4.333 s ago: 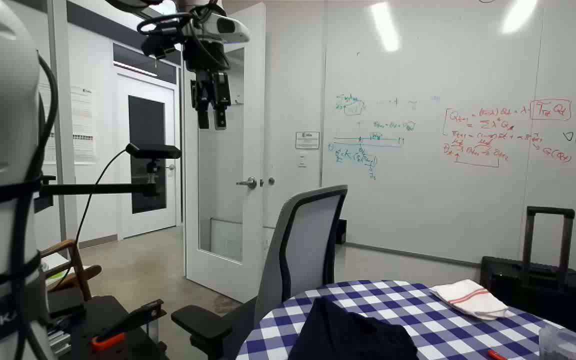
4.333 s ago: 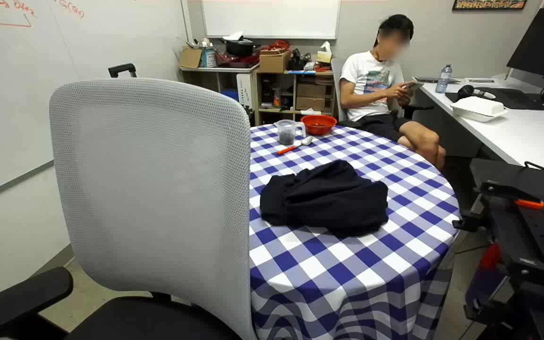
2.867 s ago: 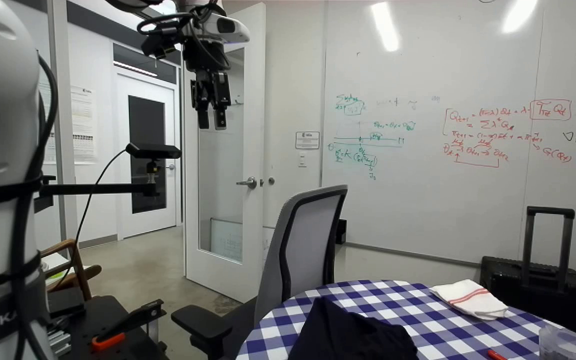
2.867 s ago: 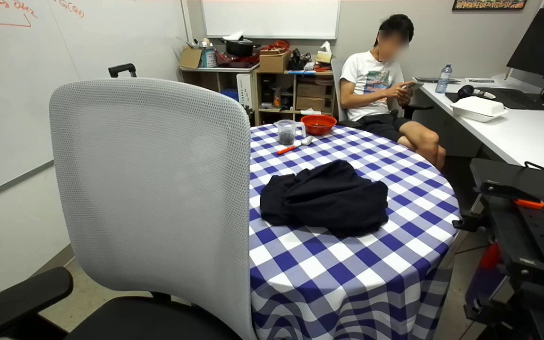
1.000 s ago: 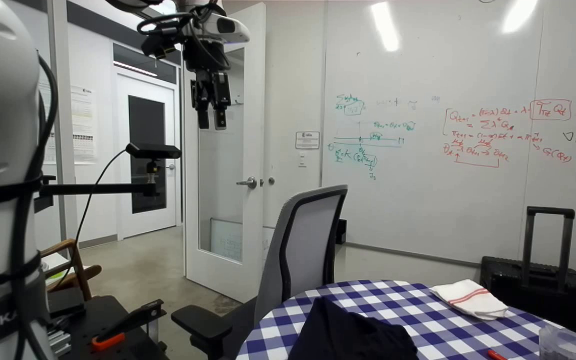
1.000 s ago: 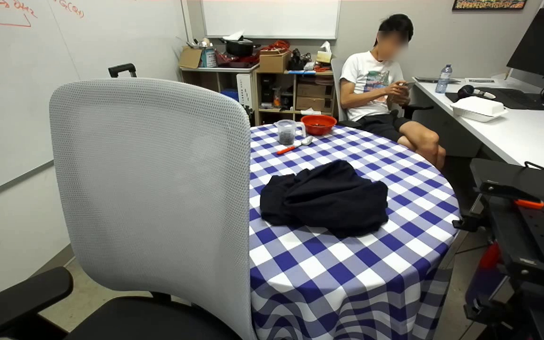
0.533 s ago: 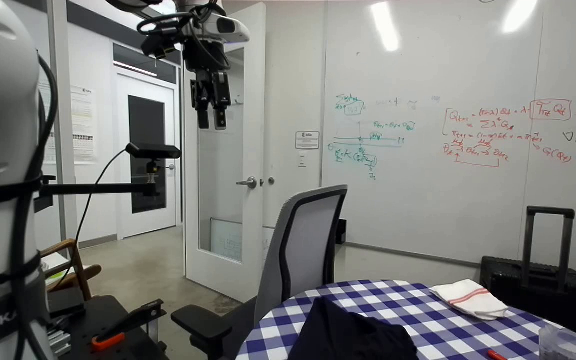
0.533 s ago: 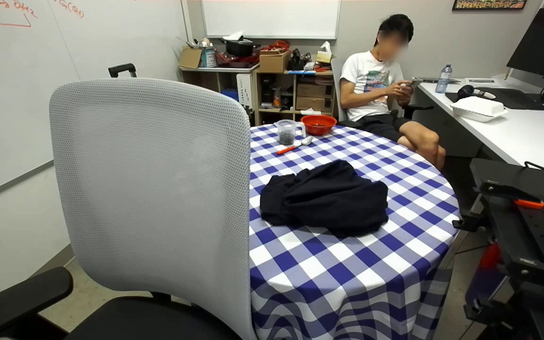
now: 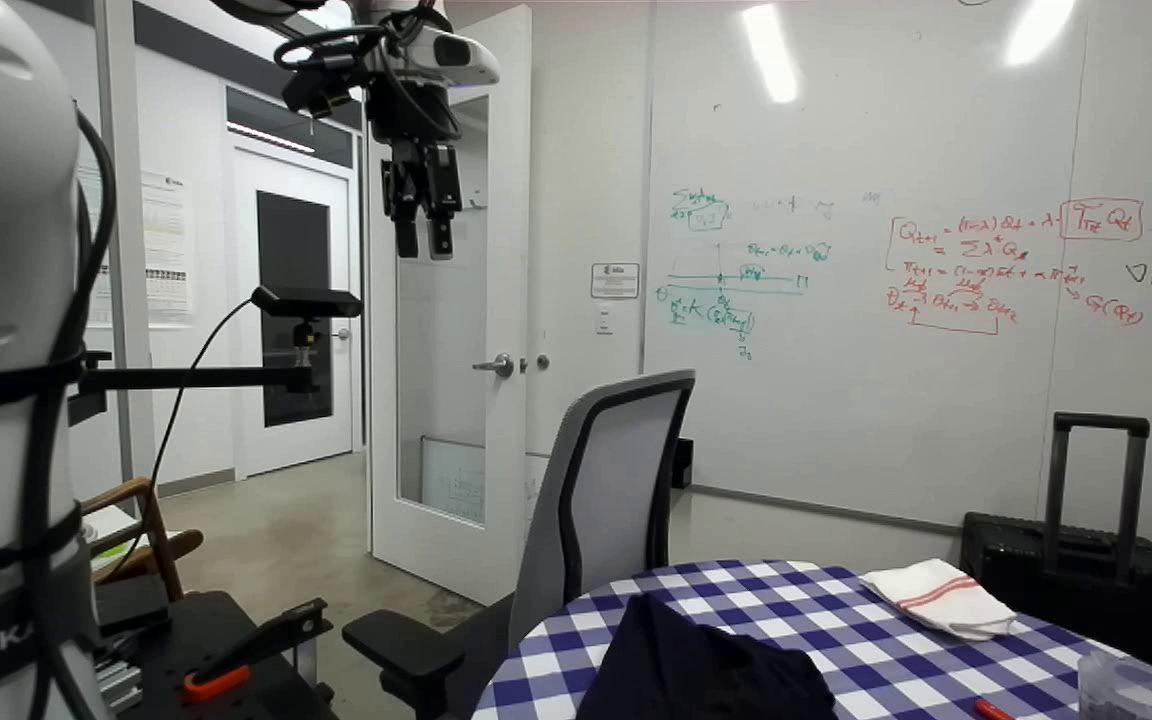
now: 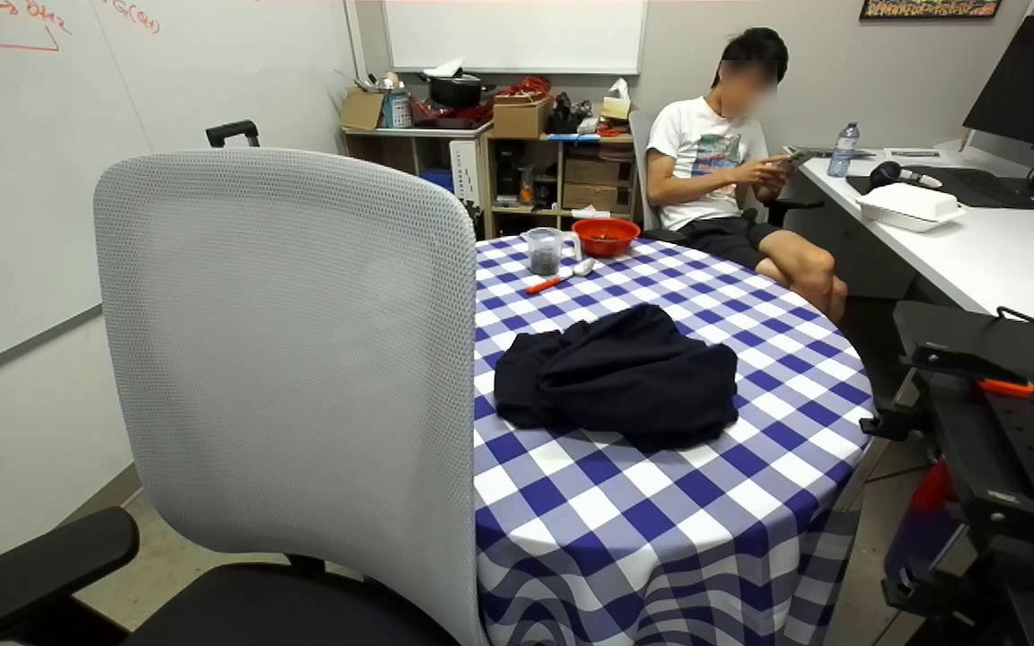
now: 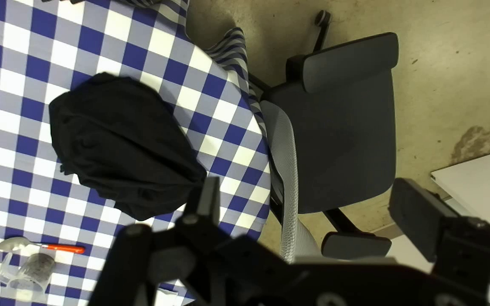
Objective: Put the shirt on the chair
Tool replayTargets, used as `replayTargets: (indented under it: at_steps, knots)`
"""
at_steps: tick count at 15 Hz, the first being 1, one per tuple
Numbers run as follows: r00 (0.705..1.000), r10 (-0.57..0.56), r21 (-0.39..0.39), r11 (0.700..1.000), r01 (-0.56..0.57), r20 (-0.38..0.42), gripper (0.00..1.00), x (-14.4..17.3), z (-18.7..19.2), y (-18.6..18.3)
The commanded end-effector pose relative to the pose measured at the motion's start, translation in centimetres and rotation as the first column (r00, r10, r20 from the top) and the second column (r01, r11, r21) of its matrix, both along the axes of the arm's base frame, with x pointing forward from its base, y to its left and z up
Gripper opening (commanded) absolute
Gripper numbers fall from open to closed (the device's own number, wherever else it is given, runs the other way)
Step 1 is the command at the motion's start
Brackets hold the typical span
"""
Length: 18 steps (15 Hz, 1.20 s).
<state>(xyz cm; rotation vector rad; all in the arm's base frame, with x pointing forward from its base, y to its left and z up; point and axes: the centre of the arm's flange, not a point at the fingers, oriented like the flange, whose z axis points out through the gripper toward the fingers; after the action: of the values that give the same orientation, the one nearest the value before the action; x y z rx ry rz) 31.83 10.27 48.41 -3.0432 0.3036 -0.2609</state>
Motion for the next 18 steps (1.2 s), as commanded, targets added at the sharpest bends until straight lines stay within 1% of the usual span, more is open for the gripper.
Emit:
replayTargets:
  at_steps: [1,3,4,6,7,8,9,10,11,12,13,15,18]
  knots:
    - [1.000,0.000,0.000,1.000,0.000,0.000,1.00,0.0,0.0,0.0]
    - [1.000,0.000,0.000,1.000,0.000,0.000,1.00,0.0,0.0,0.0]
    - [1.000,-0.011,-0.024,1.000,0.011,0.008,1.00,0.5,0.1,0.0]
    - [0.997,-0.074,-0.038,0.996,0.075,0.033,1.00,1.4,-0.2,-1.1]
    - [0.991,-0.120,-0.054,0.991,0.123,0.055,1.00,3.4,-0.4,-2.6]
    - [0.985,-0.155,-0.072,0.984,0.161,0.078,1.00,6.1,-0.7,-4.5]
    - [0.976,-0.186,-0.086,0.977,0.196,0.111,1.00,8.0,-1.0,-6.4]
    - [0.966,-0.221,-0.101,0.967,0.235,0.134,1.00,9.3,-1.3,-7.8]
    - [0.955,-0.260,-0.111,0.954,0.277,0.145,1.00,9.7,-1.8,-9.7]
    - [0.948,-0.285,-0.107,0.948,0.300,0.139,1.00,7.3,-2.1,-10.5]
    - [0.964,-0.232,-0.099,0.964,0.246,0.132,1.00,6.6,-1.9,-9.6]
    - [0.957,-0.267,-0.100,0.955,0.278,0.112,1.00,7.0,-2.8,-11.1]
    - [0.954,-0.275,-0.097,0.953,0.287,0.120,1.00,7.0,-2.5,-10.8]
